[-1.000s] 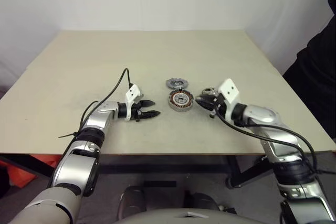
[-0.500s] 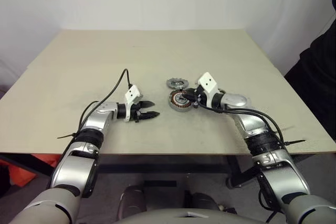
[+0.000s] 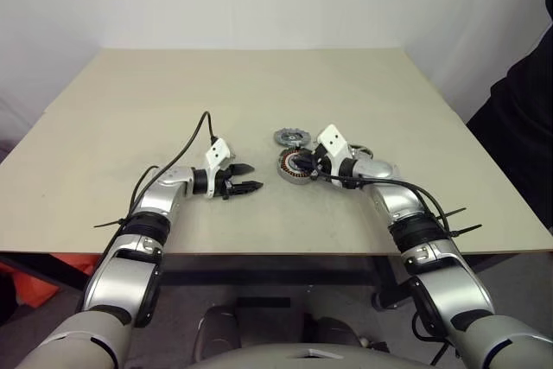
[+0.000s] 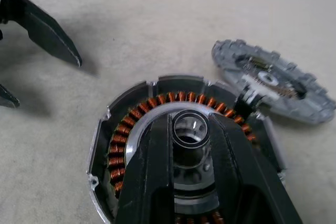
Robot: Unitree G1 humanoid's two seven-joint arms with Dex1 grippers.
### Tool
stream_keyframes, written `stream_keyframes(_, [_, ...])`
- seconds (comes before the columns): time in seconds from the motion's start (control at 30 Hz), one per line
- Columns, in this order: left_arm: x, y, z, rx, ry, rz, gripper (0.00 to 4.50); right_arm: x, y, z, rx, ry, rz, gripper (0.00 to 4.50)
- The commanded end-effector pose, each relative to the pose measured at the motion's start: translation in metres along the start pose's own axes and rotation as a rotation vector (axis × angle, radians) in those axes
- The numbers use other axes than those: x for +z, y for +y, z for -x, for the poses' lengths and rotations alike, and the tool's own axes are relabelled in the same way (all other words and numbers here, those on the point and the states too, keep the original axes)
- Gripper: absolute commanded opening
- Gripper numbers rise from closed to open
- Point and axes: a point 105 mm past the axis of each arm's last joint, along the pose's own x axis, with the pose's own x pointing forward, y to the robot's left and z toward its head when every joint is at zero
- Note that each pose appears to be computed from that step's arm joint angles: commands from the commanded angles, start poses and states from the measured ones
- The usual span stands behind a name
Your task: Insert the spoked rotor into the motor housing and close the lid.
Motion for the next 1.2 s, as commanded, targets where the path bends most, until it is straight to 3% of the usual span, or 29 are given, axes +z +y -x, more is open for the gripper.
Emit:
stream_keyframes(0.03, [0.012,0.004,0.005,0.017,-0.024,-0.036,2.98,0.019,-0.006,0.000,-0.010,-0.051,0.042,0.56])
stream_keyframes(0.87, [0.013,0.008,0.007,0.050,-0.021,-0.044,2.98,0.015,-0.002,0.006,0.009,-0.028,0.063,0.56])
stream_keyframes(1.2, [0.013,0.010,0.008,0.060,-0.019,-0.045,2.98,0.025,-0.002,0.007,0.001,-0.052,0.092,4.05])
